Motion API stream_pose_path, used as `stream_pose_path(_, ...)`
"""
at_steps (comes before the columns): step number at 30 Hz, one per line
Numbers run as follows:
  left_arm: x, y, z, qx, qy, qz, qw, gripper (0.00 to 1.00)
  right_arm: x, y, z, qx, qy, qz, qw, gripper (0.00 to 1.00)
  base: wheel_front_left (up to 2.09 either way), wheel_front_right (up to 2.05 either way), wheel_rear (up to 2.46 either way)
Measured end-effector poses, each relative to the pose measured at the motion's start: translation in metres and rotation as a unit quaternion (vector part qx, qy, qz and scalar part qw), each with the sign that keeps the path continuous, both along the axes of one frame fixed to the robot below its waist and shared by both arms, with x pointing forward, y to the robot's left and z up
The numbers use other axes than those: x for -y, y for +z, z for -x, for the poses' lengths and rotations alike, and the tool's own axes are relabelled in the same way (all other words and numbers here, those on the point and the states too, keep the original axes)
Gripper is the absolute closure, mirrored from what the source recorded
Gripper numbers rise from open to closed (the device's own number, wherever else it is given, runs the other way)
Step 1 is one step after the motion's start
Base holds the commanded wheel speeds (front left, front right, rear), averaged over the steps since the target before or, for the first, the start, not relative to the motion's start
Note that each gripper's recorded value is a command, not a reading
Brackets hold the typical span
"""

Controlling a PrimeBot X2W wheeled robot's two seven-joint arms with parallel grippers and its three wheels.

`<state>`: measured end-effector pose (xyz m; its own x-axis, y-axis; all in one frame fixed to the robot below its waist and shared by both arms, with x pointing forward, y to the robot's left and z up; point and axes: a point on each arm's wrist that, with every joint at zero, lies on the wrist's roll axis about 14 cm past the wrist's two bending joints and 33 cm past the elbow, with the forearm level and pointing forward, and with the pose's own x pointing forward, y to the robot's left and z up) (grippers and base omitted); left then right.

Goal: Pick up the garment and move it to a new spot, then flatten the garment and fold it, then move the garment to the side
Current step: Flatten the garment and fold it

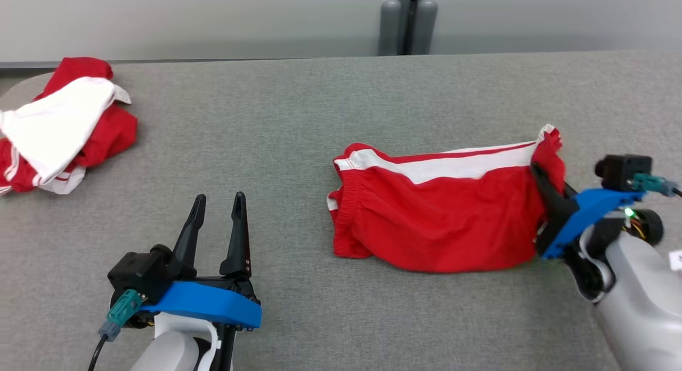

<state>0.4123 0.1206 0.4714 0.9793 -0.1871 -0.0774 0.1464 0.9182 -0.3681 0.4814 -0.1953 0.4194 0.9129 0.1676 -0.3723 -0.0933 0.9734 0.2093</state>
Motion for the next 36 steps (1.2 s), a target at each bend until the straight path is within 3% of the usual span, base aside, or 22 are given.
stream_pose_path(6, -0.013, 0.007, 0.007, 0.007, 0.024, 0.001, 1.000, 0.00, -0.081, 0.034, -0.024, 0.040, 0.086, -0.024, 0.995, 1.00, 0.00, 0.00, 0.00)
stream_pose_path(11, -0.021, 0.011, 0.013, 0.012, 0.038, 0.004, 0.999, 0.00, -0.150, 0.041, -0.018, 0.031, 0.165, -0.041, 0.985, 1.00, 0.00, 0.00, 0.00)
stream_pose_path(17, -0.031, 0.012, 0.017, 0.013, 0.055, 0.007, 0.998, 0.00, -0.194, 0.033, -0.003, 0.008, 0.224, -0.039, 0.974, 1.00, 0.00, 0.00, 0.00)
stream_pose_path(23, -0.035, 0.012, 0.019, 0.013, 0.061, 0.008, 0.998, 0.00, -0.215, 0.026, 0.010, -0.011, 0.250, -0.042, 0.967, 1.00, 0.00, 0.00, 0.00)
stream_pose_path(24, -0.034, 0.012, 0.019, 0.013, 0.061, 0.009, 0.998, 0.00, -0.217, 0.024, 0.012, -0.015, 0.253, -0.040, 0.966, 0.75, 0.00, 0.00, 0.00)
stream_pose_path(25, -0.034, 0.013, 0.020, 0.014, 0.060, 0.009, 0.998, 0.00, -0.218, 0.022, 0.014, -0.017, 0.256, -0.037, 0.966, 0.62, 0.00, 0.00, 0.00)
stream_pose_path(26, -0.033, 0.014, 0.020, 0.015, 0.059, 0.010, 0.998, 0.00, -0.220, 0.023, 0.016, -0.017, 0.259, -0.039, 0.965, 0.00, 0.00, 0.00, 0.00)
stream_pose_path(36, -0.025, 0.017, 0.024, 0.021, 0.047, 0.011, 0.999, 0.00, -0.227, 0.061, 0.019, 0.045, 0.257, -0.083, 0.962, 0.00, 0.00, 0.00, 0.00)
